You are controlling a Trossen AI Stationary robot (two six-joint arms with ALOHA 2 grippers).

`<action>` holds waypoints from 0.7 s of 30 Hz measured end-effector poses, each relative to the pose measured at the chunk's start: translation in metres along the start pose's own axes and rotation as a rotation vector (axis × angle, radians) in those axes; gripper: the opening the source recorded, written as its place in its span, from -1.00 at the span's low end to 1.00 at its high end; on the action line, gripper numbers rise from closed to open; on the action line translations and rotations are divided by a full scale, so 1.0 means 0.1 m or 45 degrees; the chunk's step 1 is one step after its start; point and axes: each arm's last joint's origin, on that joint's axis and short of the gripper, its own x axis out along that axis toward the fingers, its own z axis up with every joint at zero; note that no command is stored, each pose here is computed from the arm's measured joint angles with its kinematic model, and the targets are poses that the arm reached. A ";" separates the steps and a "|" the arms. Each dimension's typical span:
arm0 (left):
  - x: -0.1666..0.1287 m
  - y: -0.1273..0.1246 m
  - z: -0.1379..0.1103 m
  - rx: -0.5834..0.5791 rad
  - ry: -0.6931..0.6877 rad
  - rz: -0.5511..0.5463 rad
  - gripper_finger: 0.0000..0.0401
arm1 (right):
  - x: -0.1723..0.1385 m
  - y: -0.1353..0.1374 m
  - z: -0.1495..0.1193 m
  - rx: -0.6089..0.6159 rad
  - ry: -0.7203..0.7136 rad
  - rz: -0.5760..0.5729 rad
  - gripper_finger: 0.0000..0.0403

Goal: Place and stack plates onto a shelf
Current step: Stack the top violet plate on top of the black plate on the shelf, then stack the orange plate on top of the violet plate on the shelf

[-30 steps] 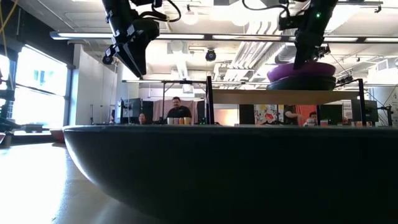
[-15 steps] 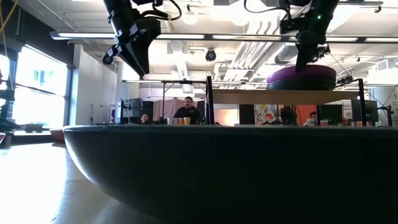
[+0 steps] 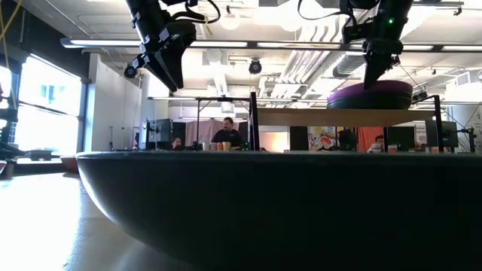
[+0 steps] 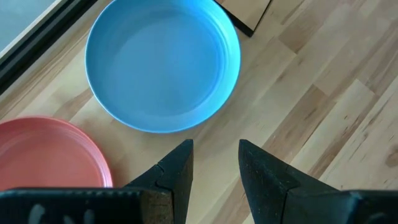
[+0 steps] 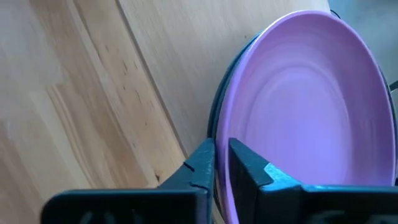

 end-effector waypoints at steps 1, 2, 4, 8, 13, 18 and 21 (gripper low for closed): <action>0.00 0.00 0.00 0.000 0.000 0.000 -0.43 | 0.00 0.00 0.00 0.000 0.000 -0.001 -0.83; 0.00 0.00 0.00 0.000 0.000 0.000 -0.43 | 0.00 0.00 0.00 0.000 0.000 -0.006 -0.79; 0.00 0.00 0.00 0.000 0.001 0.000 -0.43 | 0.00 -0.01 0.00 -0.004 0.002 -0.026 -0.71; 0.00 0.00 0.00 0.000 0.002 0.001 -0.43 | 0.00 -0.01 0.01 -0.012 -0.008 -0.035 -0.59; 0.00 0.01 -0.02 0.009 0.029 0.013 -0.43 | -0.12 -0.04 0.05 0.028 -0.048 -0.018 -0.53; 0.00 0.03 -0.06 0.019 0.079 0.035 -0.43 | -0.35 -0.08 0.14 0.057 -0.151 -0.021 -0.52; -0.01 0.04 -0.09 0.028 0.121 0.054 -0.43 | -0.52 -0.11 0.20 0.099 -0.238 -0.009 -0.52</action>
